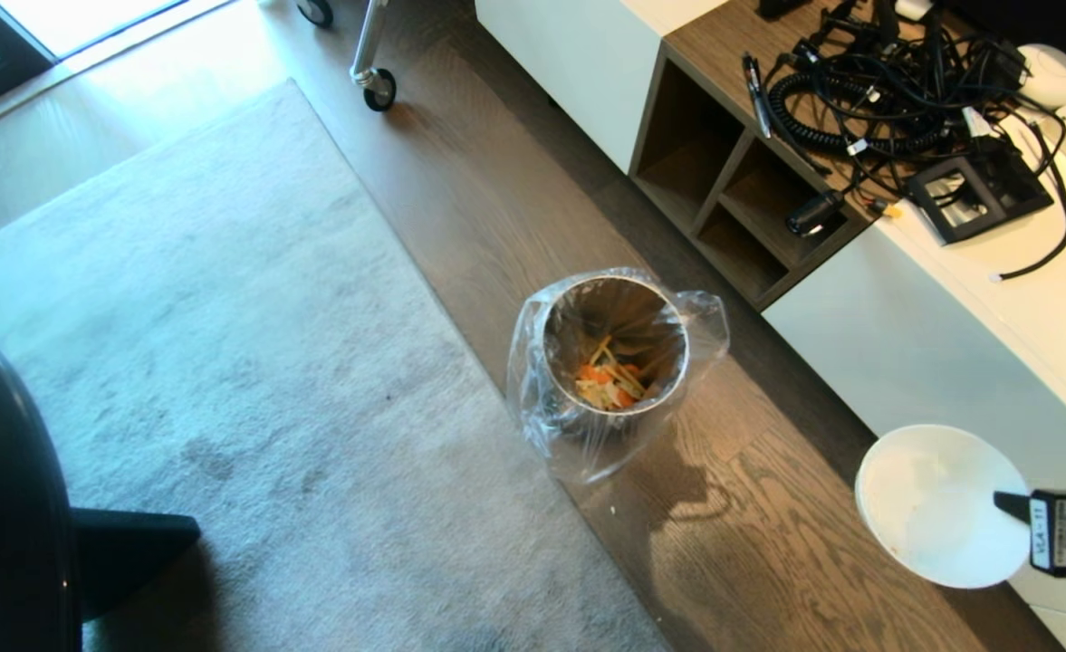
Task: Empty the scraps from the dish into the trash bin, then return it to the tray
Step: Put the bowl back to the table
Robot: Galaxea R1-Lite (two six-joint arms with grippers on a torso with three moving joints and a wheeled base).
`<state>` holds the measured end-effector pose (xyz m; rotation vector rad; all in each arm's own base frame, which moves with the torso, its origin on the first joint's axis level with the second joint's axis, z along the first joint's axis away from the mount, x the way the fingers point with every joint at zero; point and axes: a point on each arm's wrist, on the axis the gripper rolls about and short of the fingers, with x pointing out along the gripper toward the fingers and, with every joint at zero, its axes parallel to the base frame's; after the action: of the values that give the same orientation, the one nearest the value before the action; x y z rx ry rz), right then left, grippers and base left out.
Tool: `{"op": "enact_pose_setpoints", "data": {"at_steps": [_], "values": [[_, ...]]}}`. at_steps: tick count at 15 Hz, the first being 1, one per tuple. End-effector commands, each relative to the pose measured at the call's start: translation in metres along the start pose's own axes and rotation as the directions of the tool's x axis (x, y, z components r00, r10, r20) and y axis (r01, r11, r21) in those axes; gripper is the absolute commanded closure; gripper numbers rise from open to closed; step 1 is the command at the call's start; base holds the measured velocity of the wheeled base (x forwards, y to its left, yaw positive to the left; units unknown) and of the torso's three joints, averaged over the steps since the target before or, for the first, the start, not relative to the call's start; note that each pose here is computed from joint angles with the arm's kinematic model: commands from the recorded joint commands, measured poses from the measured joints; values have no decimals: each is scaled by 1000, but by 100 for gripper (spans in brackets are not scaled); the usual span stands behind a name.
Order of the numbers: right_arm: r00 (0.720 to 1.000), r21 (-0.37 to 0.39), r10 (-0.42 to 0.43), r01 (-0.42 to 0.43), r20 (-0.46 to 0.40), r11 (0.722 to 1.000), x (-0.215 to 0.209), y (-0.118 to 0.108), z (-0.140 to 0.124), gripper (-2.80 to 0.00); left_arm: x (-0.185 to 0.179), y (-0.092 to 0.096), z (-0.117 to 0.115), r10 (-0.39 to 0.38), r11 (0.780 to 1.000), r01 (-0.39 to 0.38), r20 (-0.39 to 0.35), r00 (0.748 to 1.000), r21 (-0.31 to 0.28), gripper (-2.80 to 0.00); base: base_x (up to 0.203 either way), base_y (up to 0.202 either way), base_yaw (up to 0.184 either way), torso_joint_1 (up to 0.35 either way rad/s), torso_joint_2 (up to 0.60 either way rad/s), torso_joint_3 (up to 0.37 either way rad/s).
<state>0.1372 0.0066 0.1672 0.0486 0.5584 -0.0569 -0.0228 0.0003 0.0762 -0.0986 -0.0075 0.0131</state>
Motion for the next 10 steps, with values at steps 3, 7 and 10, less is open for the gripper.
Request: {"op": "enact_pose_setpoints", "data": {"at_steps": [3, 7, 10], "values": [[993, 27, -26, 23, 118, 999, -24, -8, -49, 0, 0, 0, 0, 0, 1000, 0, 1, 1000, -1, 0, 0, 0, 0, 0, 0, 0], [964, 27, -17, 10, 266, 1000, -39, -13, -83, 0, 0, 0, 0, 0, 1000, 0, 1, 1000, -1, 0, 0, 0, 0, 0, 0, 0], [949, -39, -8, 21, 315, 999, -56, -16, -106, 0, 0, 0, 0, 0, 1000, 0, 2, 1000, -1, 0, 0, 0, 0, 0, 0, 0]]}}
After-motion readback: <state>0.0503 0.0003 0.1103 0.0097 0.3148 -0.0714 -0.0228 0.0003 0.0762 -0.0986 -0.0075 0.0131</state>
